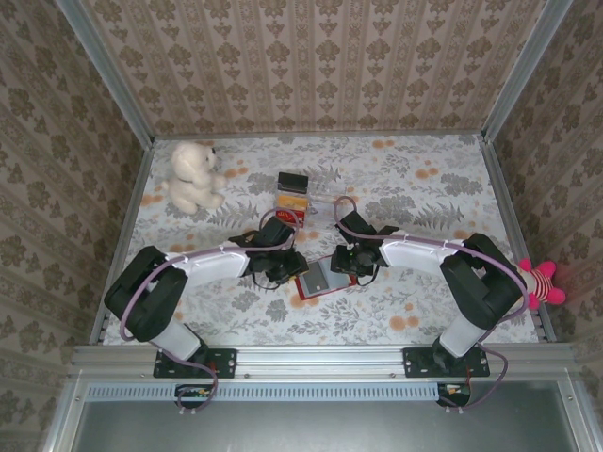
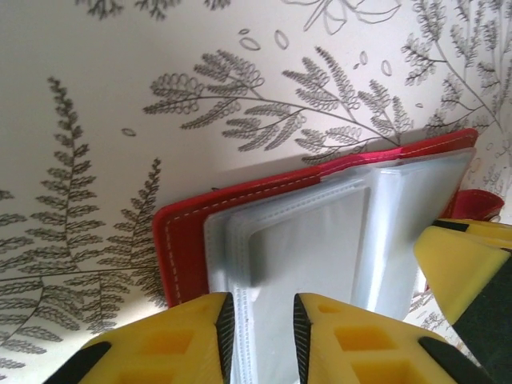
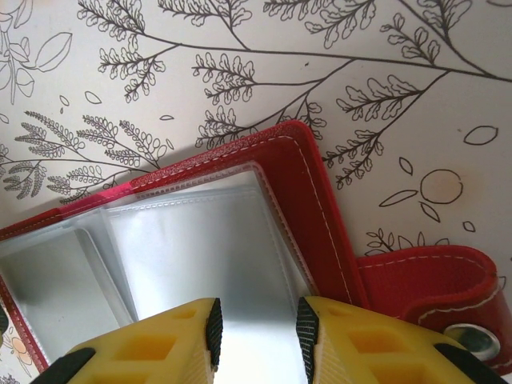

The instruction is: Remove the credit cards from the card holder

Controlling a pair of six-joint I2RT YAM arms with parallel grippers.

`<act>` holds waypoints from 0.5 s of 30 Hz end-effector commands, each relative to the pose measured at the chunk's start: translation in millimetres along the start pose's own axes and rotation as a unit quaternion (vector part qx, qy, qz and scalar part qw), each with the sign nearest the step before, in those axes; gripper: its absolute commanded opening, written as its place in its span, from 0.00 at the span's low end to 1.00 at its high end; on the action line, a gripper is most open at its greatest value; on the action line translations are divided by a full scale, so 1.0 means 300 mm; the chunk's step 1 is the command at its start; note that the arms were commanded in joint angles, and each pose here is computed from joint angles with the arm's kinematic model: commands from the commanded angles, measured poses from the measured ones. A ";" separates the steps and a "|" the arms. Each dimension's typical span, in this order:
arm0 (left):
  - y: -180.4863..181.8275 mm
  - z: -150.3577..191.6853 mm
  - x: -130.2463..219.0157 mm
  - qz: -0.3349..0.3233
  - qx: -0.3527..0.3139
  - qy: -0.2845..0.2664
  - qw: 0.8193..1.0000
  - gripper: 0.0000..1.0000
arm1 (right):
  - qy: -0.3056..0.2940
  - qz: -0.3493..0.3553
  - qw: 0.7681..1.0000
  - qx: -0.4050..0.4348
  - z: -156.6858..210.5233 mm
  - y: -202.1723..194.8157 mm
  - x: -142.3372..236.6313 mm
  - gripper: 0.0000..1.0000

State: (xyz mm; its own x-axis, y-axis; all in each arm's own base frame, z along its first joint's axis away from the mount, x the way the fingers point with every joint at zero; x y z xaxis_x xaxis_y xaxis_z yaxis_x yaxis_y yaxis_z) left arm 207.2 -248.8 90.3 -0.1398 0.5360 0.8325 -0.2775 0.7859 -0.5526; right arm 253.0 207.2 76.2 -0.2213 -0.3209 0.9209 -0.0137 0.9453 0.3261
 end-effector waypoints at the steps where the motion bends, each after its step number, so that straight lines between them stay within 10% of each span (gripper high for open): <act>1: -0.029 -0.003 0.013 0.009 -0.016 -0.002 1.000 0.26 | 0.068 0.025 0.997 -0.010 0.085 -0.051 -0.051 0.34; 15: -0.022 -0.006 -0.033 0.008 -0.011 0.015 1.000 0.27 | 0.070 0.023 0.997 -0.004 0.081 -0.047 -0.054 0.34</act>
State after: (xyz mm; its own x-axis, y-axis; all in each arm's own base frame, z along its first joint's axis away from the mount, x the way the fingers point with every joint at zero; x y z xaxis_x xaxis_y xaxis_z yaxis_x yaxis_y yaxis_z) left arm 208.1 -252.1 83.2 -0.1215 0.5384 0.8339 -0.2778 0.7881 -0.5493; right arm 253.2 207.1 75.8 -0.2181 -0.3223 0.9212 -0.0191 0.9451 0.3262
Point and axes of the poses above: each hand's point on the last joint's axis, 136 mm out from that joint toward the fingers, its own x axis back along the fingers, its own y axis along the line the jaws close on, z = x × y, the point moved 6 cm from there along x, back along the fingers, and after that the axes turned 6 degrees about x, right-handed, at the moved point
